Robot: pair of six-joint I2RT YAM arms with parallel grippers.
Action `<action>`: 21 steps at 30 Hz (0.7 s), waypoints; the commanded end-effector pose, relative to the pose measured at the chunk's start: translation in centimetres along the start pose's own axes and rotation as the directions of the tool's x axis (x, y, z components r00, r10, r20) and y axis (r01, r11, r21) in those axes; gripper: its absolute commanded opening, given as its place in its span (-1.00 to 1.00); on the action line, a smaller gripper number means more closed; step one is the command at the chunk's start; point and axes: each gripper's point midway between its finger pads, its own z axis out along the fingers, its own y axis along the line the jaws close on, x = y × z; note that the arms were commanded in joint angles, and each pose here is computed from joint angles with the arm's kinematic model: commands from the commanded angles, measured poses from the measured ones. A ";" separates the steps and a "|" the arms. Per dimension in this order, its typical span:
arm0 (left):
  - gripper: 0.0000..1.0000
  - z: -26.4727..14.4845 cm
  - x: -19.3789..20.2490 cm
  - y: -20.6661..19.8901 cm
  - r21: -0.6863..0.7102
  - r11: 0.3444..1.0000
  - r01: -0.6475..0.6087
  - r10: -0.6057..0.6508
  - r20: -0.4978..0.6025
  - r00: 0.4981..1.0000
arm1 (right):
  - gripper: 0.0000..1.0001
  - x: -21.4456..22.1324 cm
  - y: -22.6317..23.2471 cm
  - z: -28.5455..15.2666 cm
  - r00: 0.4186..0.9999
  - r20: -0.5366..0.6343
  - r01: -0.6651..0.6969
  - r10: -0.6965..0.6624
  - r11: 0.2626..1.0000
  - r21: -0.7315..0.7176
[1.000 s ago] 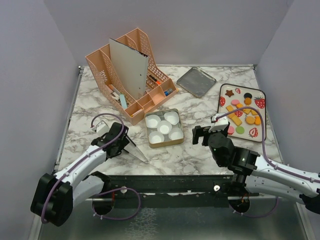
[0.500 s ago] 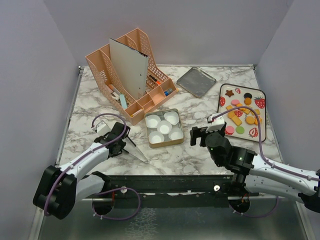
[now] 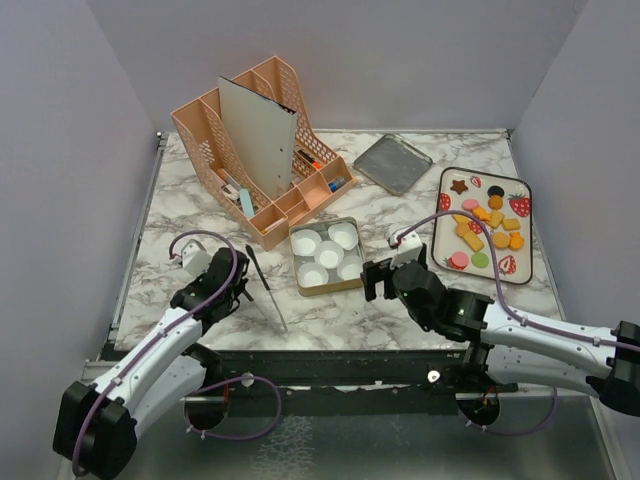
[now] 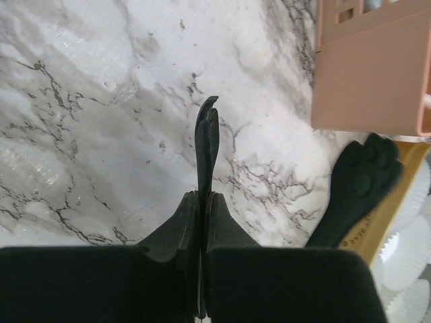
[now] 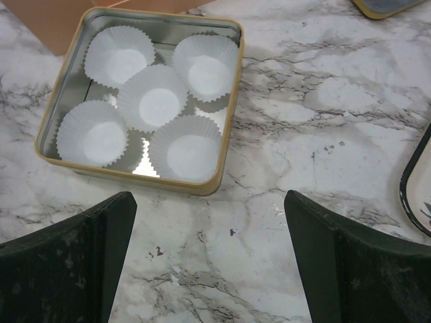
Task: Pack the cookies
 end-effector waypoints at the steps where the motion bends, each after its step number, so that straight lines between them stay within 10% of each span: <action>1: -1.00 -1.1 -1.2 -1.3 0.071 0.995 0.065 -0.067 0.030 0.997 | 1.00 -1.6 3.6 0.1 1.000 0.015 0.005 -0.002 0.988 -0.155; 21: -1.00 -7.3 -6.4 -8.5 0.370 0.907 0.200 -0.231 0.040 0.972 | 1.00 -3.4 13.0 0.4 0.999 -0.019 -0.054 0.051 0.857 -0.513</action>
